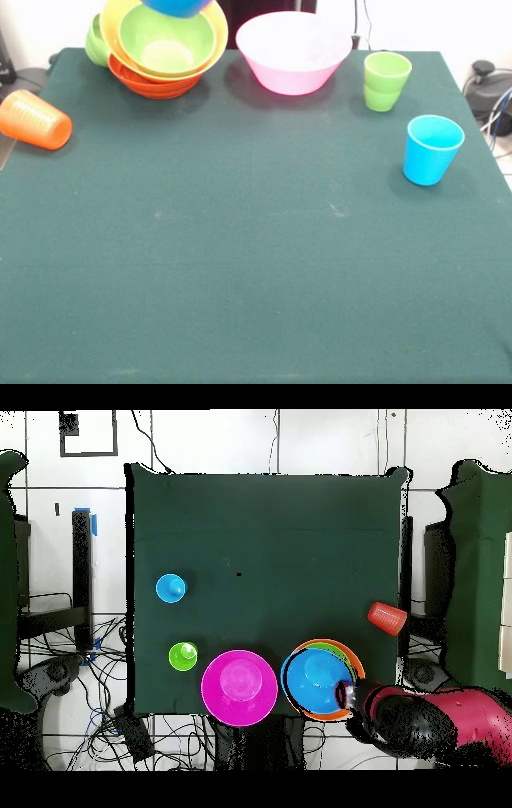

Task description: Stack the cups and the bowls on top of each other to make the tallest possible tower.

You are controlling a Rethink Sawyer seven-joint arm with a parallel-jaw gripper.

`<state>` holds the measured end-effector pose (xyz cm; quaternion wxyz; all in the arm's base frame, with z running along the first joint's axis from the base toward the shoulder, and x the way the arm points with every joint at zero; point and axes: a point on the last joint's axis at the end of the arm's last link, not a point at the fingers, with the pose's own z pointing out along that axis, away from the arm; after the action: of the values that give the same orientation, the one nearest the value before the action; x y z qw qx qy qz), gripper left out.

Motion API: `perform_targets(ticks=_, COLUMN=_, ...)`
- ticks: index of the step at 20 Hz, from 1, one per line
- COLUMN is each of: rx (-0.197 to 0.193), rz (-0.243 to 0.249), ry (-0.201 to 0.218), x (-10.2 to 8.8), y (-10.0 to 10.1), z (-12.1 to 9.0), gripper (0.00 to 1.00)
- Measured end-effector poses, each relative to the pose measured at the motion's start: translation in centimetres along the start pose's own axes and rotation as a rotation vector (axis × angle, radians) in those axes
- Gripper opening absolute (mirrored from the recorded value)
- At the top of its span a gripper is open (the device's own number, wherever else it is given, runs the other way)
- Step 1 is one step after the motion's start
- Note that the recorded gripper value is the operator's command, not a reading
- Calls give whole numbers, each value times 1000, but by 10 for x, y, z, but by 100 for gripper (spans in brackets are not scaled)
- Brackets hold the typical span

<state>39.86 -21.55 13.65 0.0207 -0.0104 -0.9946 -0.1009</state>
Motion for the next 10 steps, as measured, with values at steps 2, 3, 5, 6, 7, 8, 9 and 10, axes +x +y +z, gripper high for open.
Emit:
perform_targets(ticks=2, rx=-5, rz=-10, ry=16, x=-3, y=6, z=10, gripper=0)
perform_targets(ticks=3, rx=-12, rz=-10, ry=26, x=-4, y=9, z=16, gripper=0)
perform_targets(ticks=5, rx=-24, rz=-7, ry=39, x=-4, y=12, z=23, gripper=0)
perform_targets(ticks=6, rx=-32, rz=-1, ry=49, x=-3, y=14, z=28, gripper=0)
perform_targets(ticks=7, rx=-43, rz=8, ry=60, x=-1, y=15, z=33, gripper=0)
perform_targets(ticks=8, rx=-50, rz=15, ry=68, x=1, y=15, z=36, gripper=0)
perform_targets(ticks=9, rx=-57, rz=21, ry=75, x=3, y=15, z=39, gripper=0)
perform_targets(ticks=10, rx=-61, rz=26, ry=80, x=5, y=15, z=41, gripper=0)
